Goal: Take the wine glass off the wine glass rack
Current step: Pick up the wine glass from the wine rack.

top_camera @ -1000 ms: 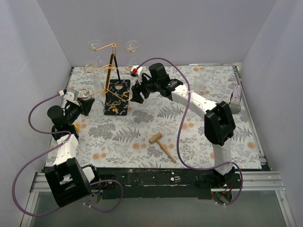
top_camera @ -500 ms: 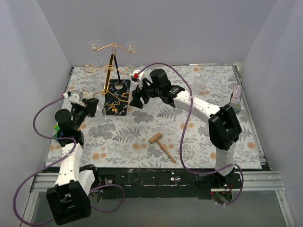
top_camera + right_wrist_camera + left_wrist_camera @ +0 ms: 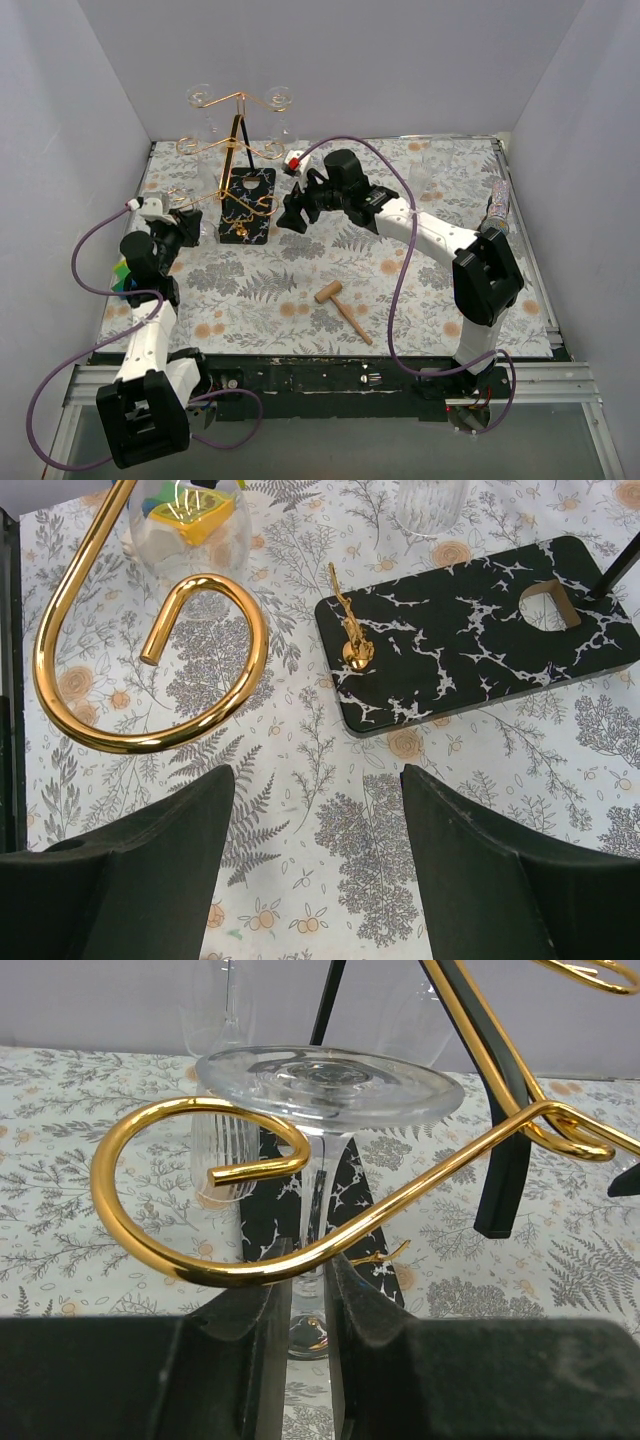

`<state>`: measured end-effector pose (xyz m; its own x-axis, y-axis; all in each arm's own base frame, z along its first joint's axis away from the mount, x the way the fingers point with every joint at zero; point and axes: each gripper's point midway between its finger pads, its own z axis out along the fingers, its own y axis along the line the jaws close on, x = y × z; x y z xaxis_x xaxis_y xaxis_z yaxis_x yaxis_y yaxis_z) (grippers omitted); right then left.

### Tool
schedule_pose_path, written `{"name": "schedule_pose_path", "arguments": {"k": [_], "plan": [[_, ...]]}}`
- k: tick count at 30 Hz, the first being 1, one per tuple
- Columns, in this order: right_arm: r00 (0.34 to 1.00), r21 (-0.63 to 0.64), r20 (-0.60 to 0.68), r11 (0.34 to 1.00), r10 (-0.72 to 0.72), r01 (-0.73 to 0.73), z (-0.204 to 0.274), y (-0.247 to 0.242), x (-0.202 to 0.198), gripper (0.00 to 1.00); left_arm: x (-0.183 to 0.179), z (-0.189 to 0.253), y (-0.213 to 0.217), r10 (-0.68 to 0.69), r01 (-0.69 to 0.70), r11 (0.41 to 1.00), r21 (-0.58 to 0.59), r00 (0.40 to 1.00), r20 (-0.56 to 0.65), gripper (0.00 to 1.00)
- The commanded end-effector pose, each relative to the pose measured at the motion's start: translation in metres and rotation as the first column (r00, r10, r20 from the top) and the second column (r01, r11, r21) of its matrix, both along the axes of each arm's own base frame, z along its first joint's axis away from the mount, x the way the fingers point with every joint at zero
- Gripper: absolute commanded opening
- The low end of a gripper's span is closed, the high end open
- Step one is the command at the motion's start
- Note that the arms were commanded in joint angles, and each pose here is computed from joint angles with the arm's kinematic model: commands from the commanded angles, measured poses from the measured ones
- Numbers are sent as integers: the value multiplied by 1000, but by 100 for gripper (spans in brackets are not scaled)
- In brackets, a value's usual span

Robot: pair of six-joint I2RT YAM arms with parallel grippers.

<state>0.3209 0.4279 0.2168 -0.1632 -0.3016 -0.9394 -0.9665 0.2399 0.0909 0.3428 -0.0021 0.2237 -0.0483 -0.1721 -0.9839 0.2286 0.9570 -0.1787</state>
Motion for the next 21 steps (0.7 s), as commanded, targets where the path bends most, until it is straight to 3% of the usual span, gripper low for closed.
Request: {"name": "schedule_pose_path", "arguments": {"k": [1, 10, 21], "plan": [[998, 60, 59, 998, -8, 5, 30, 7, 1, 76, 1, 26, 4, 40, -37, 999, -28, 994, 99, 0], [997, 41, 69, 999, -25, 22, 27, 5, 5, 77, 12, 25, 22, 123, -115, 989, -90, 988, 92, 0], [995, 18, 93, 999, -35, 34, 38, 3, 11, 78, 14, 20, 65, 272, -270, 962, -47, 962, 40, 0]]}}
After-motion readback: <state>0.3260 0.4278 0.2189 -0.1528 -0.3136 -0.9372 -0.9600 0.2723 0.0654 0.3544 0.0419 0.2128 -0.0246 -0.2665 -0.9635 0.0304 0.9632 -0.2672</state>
